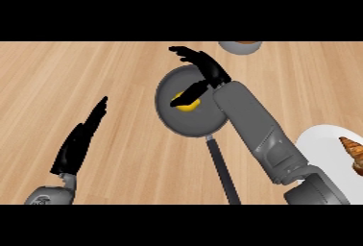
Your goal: Pick the lemon from the plate and place it in the pan
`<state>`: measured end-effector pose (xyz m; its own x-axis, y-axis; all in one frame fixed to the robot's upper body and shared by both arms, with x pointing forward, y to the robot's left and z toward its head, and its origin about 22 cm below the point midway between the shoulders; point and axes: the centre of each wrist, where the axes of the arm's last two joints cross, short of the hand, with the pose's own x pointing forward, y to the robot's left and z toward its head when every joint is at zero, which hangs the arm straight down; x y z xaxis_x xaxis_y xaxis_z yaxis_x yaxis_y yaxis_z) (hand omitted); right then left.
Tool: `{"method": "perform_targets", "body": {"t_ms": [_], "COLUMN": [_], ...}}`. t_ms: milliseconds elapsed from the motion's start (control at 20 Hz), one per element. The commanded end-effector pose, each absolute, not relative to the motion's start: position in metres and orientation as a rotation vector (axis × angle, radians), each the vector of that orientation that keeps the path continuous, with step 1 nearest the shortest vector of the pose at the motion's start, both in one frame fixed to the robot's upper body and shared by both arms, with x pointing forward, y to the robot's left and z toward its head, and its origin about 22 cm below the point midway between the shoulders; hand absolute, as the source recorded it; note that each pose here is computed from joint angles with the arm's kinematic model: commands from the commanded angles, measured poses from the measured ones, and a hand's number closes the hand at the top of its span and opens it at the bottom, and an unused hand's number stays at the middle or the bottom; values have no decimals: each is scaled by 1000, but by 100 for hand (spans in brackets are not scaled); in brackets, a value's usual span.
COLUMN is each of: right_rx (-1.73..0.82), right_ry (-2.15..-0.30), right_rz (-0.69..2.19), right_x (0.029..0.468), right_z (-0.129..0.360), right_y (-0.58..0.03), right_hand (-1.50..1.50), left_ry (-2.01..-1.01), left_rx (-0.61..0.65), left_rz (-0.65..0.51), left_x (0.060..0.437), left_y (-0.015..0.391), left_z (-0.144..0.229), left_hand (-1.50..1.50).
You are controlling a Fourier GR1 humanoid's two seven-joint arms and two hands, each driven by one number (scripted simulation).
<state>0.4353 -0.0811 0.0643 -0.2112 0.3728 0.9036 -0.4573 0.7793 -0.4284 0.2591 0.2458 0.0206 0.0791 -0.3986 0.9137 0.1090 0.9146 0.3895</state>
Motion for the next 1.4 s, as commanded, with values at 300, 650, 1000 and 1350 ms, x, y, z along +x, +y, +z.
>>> {"method": "perform_targets", "body": {"t_ms": [300, 650, 1000, 1350], "right_rx": [9, -24, -64, -57], "right_ry": [-1646, -1731, -1777, -1776], "right_rz": [362, 390, 399, 422], "right_x": [453, 458, 455, 444], "right_z": [85, 79, 99, 106], "right_y": [-112, -220, -289, -336], "right_hand": [-150, -150, -150, -150], "left_ry": [-1435, -1427, -1450, -1438], "left_rx": [278, 279, 277, 288], "left_rz": [-336, -328, -331, -334], "left_x": [253, 245, 249, 242], "left_y": [271, 264, 257, 272], "left_z": [29, 22, 30, 11], "left_hand": [0, 0, 0, 0]}}
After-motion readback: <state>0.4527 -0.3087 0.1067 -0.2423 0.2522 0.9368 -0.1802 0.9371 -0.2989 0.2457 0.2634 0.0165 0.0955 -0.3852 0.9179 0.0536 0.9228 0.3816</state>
